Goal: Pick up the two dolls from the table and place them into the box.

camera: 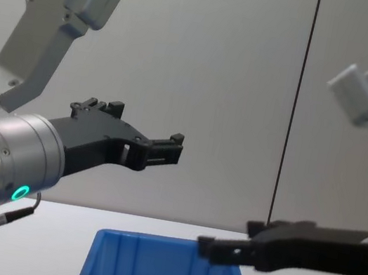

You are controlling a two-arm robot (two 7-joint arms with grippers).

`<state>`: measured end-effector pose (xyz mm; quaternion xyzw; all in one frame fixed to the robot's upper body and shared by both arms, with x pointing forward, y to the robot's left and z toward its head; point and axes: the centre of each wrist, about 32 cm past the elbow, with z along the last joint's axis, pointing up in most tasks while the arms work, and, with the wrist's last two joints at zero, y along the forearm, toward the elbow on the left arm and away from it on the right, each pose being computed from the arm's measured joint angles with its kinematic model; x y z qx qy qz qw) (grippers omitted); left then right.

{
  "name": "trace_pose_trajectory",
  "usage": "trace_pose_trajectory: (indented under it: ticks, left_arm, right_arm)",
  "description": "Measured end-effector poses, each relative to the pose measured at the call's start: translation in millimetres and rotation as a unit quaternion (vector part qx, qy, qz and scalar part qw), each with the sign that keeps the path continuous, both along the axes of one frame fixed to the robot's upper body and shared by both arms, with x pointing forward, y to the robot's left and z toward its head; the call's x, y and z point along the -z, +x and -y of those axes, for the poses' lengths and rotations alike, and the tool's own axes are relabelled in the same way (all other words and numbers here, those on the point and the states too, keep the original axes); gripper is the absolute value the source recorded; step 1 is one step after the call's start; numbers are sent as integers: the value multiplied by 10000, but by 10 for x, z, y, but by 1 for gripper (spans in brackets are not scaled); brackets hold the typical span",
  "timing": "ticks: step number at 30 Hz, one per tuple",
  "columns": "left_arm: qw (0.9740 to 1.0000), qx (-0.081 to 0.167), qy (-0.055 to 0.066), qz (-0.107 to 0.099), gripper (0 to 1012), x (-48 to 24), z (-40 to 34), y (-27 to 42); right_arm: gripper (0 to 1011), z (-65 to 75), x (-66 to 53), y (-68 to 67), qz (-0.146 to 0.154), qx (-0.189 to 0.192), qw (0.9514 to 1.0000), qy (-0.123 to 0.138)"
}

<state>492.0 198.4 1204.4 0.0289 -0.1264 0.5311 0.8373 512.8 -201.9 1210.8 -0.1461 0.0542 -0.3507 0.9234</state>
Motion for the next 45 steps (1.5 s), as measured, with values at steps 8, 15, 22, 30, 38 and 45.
trace_pose_trajectory:
  ticks: [8, 15, 22, 30, 38, 45]
  left_arm:
    - [10000, 0, 0, 0, 1001, 0, 0, 0]
    - [10000, -1, 2, -2, 1001, 1, -3, -1]
    - [9998, -82, -41, -163, 1001, 5, -61, -63]
    - [9980, -334, -120, -521, 1001, -2, -188, -229]
    - [9919, -671, -211, -1060, 1001, -4, -351, -479]
    - [9834, -860, -281, -1572, 1001, 22, -474, -664]
  right_arm:
    - [1001, 235, -54, -42, 44, 509, 9985, 200]
    - [1001, 428, -64, -82, -96, 1007, 9944, 317]
    - [1001, 634, -62, -121, -302, 1535, 9869, 393]
    - [1001, 849, -54, -155, -573, 2096, 9750, 464]
    - [1001, 1000, -40, -178, -766, 2454, 9651, 499]
    - [1001, 1066, -35, -189, -851, 2602, 9604, 512]
